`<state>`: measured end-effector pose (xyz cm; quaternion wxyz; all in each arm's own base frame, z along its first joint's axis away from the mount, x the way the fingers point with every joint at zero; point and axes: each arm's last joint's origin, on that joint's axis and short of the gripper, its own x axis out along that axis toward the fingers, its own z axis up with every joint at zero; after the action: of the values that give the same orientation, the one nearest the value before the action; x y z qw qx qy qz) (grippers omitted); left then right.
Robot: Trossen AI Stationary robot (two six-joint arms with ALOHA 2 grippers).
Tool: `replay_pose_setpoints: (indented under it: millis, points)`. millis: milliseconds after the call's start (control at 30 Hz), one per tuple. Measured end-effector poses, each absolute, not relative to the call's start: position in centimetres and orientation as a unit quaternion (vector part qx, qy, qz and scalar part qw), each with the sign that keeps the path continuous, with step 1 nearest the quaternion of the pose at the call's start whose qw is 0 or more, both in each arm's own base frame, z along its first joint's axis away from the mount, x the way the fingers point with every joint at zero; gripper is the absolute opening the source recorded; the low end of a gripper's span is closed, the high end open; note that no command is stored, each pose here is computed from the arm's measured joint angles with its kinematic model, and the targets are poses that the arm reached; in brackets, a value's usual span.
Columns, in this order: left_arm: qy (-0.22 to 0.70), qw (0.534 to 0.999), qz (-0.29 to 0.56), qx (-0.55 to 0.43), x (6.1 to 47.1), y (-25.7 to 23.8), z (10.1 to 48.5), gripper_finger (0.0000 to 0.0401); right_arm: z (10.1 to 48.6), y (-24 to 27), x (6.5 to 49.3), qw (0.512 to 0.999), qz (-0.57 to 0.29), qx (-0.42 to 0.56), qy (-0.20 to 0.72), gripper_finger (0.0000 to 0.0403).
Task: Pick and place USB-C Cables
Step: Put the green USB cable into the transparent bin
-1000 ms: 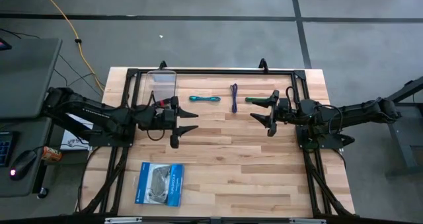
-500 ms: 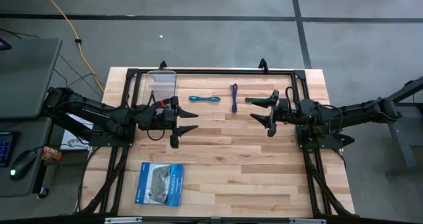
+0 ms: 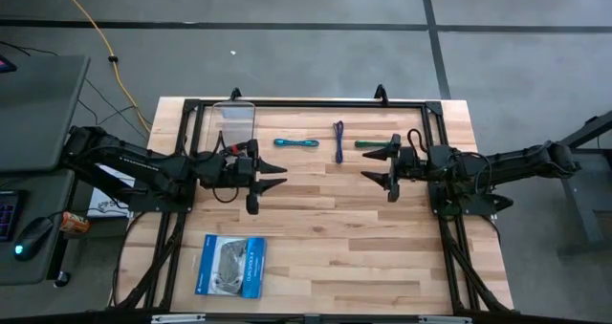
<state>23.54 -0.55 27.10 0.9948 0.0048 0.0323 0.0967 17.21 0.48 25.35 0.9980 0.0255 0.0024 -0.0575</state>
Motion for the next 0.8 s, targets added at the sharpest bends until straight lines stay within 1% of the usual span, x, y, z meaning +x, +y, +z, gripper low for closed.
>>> replay_pose_setpoints:
  millis: [67, 100, 133, 200, 300, 433, 800]
  points:
    - [0.033, 0.995, 0.097, 0.005, 23.5, -0.5, 27.1, 0.003, 25.3, 0.5, 17.2, 0.998, -0.058, 0.025, 0.002, 0.0246]
    - [0.033, 0.995, 0.097, 0.005, 23.5, -0.5, 27.1, 0.0016, 25.4, 0.5, 17.2, 0.998, -0.058, 0.026, 0.002, 0.0246]
    - [0.033, 0.995, 0.097, 0.005, 23.5, -0.5, 27.1, 0.001, 25.3, 0.5, 17.2, 0.998, -0.058, 0.025, 0.002, 0.0246]
    - [0.039, 0.994, 0.101, 0.007, 23.5, -0.4, 27.0, 0.0011, 25.3, 0.5, 17.2, 0.998, -0.058, 0.025, 0.002, 0.0245]
    - [0.054, 0.992, 0.111, 0.001, 23.5, 0.1, 26.7, 0.0003, 25.4, 0.5, 17.2, 0.998, -0.058, 0.025, 0.002, 0.0246]
    - [0.054, 0.991, 0.121, -0.005, 23.5, 0.5, 26.7, 0.0001, 25.3, 0.5, 17.2, 0.998, -0.058, 0.025, 0.002, 0.0246]
    - [0.054, 0.993, 0.107, -0.005, 23.5, 0.5, 26.7, 0.0, 25.4, 0.5, 17.2, 0.998, -0.06, 0.028, 0.001, 0.0246]
